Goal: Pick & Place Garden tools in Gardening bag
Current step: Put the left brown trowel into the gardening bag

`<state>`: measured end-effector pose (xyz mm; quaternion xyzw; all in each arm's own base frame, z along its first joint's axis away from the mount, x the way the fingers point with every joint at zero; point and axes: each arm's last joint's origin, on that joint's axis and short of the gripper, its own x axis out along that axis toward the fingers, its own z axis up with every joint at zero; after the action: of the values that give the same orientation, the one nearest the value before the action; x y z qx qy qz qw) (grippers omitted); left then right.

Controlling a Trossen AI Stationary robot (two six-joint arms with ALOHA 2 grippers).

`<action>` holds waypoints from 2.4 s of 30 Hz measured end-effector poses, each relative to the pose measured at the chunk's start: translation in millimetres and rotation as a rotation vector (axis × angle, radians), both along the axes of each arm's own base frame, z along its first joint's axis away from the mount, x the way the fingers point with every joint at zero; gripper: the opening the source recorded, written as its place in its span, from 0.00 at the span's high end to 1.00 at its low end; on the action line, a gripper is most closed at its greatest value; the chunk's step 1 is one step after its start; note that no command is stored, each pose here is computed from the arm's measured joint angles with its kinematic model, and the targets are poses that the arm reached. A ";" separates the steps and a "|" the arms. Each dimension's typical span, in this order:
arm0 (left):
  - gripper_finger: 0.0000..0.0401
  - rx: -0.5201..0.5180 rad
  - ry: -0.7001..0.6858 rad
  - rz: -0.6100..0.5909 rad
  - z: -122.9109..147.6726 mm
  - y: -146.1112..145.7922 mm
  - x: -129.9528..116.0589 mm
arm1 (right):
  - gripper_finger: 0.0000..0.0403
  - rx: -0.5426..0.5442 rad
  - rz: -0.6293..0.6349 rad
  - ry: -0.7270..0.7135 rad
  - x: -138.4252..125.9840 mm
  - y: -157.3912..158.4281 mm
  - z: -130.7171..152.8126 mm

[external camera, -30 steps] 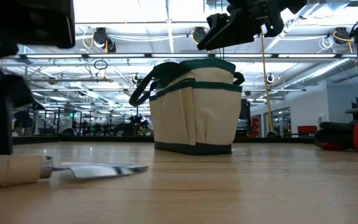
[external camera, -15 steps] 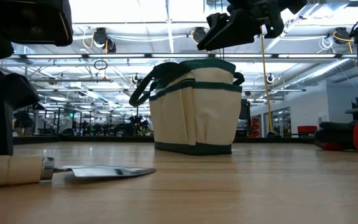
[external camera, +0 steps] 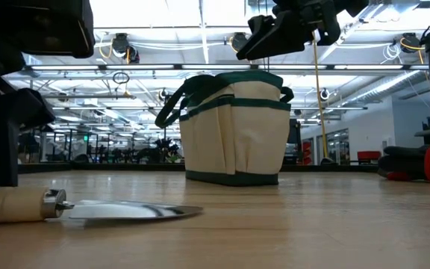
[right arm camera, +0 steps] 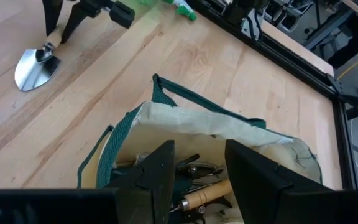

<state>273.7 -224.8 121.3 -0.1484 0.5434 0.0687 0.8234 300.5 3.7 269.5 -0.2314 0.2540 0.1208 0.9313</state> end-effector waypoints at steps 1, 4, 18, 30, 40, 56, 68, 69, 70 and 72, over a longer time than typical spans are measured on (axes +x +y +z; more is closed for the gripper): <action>0.84 0.000 -0.006 -0.013 2.5 1.0 0.4 | 0.67 0.000 0.000 -0.005 0.2 0.0 0.4; 0.84 0.044 -0.027 -0.063 12.4 8.5 0.7 | 0.67 0.005 -0.002 -0.015 0.8 0.0 1.2; 0.84 0.270 -0.057 -0.322 78.7 63.6 -3.1 | 0.67 0.072 -0.030 0.043 -6.1 4.8 -23.0; 0.84 0.637 -0.055 -0.616 113.2 104.6 -8.8 | 0.67 0.170 -0.029 -0.017 -9.8 23.4 -28.8; 0.84 0.954 -0.035 -0.855 133.6 134.6 -1.3 | 0.67 0.126 -0.239 -0.058 -10.6 31.4 -26.9; 0.84 1.199 -0.190 -1.050 155.6 195.6 38.4 | 0.67 0.141 -0.254 -0.015 -16.6 49.7 -30.3; 0.84 1.299 -0.174 -1.217 148.2 220.4 53.4 | 0.67 0.143 -0.436 0.101 -48.3 57.3 -25.6; 0.84 1.298 -0.197 -1.225 147.9 220.9 55.4 | 0.67 0.137 -0.446 0.099 -50.1 58.7 -25.1; 0.84 1.288 -0.206 -1.243 146.2 221.0 56.1 | 0.67 0.135 -0.452 0.090 -51.1 59.7 -24.0; 0.84 1.274 -0.216 -1.281 138.9 221.2 60.2 | 0.67 0.132 -0.444 0.085 -52.2 62.6 -23.2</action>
<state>333.9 -3.6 260.1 0.6596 0.3011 -0.1290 0.6765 248.3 66.3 246.3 -0.1032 0.3292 -0.0613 0.9366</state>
